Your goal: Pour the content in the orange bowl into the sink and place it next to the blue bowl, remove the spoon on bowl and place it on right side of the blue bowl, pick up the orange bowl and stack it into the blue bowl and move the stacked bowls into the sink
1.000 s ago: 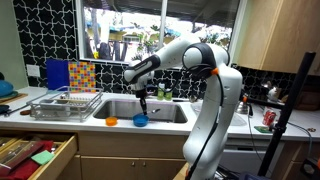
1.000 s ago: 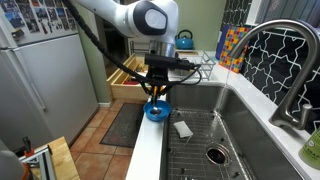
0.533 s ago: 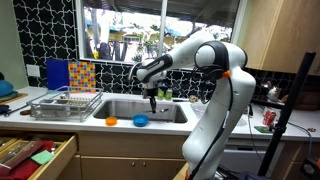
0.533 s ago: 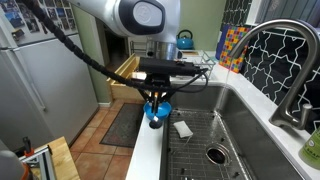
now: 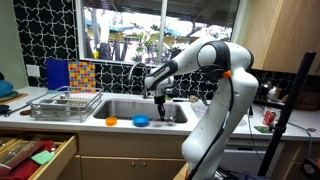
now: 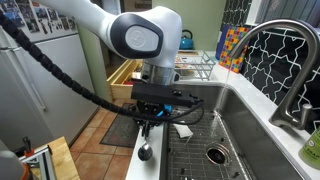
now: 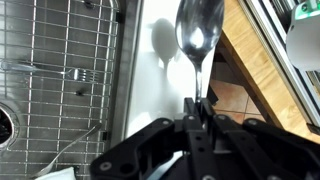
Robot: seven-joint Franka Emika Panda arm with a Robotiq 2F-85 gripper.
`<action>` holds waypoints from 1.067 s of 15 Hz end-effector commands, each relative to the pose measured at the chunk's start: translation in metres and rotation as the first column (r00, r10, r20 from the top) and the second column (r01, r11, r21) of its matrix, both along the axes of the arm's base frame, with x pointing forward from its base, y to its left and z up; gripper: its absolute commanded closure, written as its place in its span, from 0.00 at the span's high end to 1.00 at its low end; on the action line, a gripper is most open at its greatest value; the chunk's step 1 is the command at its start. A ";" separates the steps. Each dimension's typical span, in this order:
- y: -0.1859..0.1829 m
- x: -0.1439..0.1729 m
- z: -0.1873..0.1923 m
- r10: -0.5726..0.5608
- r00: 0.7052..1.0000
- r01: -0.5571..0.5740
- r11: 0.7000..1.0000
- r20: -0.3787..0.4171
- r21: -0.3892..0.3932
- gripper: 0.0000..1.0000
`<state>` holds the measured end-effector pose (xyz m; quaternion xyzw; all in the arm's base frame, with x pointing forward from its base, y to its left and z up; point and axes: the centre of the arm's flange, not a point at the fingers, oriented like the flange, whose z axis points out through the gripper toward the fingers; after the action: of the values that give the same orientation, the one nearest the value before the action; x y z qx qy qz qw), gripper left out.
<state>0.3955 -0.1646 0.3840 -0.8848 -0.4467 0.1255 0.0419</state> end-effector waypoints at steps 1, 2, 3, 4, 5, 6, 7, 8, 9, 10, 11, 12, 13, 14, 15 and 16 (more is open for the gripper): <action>-0.009 -0.016 -0.024 -0.020 1.000 0.021 0.999 0.021 -0.033 0.02; -0.010 -0.017 -0.028 -0.030 0.999 0.031 0.999 0.029 -0.036 0.02; -0.010 -0.017 -0.031 -0.040 0.999 0.041 0.999 0.031 -0.030 0.02; -0.010 -0.017 -0.034 -0.043 0.998 0.044 0.999 0.042 -0.030 0.02; -0.010 -0.017 -0.036 -0.051 0.998 0.053 0.998 0.048 -0.031 0.02; -0.010 -0.017 -0.038 -0.057 0.997 0.059 0.998 0.056 -0.033 0.02; -0.011 -0.017 -0.039 -0.064 0.996 0.066 0.997 0.056 -0.032 0.02; -0.012 -0.017 -0.040 -0.060 0.997 0.062 0.997 0.053 -0.036 0.02; -0.012 -0.016 -0.040 -0.068 0.996 0.071 0.997 0.055 -0.040 0.02; -0.013 -0.016 -0.041 -0.075 0.995 0.077 0.996 0.058 -0.038 0.10; -0.014 -0.016 -0.042 -0.085 0.995 0.088 0.995 0.058 -0.041 0.17; -0.015 -0.016 -0.043 -0.093 0.994 0.095 0.995 0.059 -0.043 0.15; -0.015 -0.016 -0.044 -0.098 0.993 0.100 0.994 0.059 -0.042 0.15; -0.015 -0.016 -0.044 -0.101 0.993 0.103 0.994 0.059 -0.042 0.12; -0.015 -0.016 -0.043 -0.106 0.993 0.109 0.993 0.060 -0.041 0.12; -0.015 -0.016 -0.041 -0.105 0.992 0.108 0.993 0.065 -0.046 0.22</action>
<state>0.3829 -0.1764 0.3471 -0.9081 -0.4038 0.1081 0.0239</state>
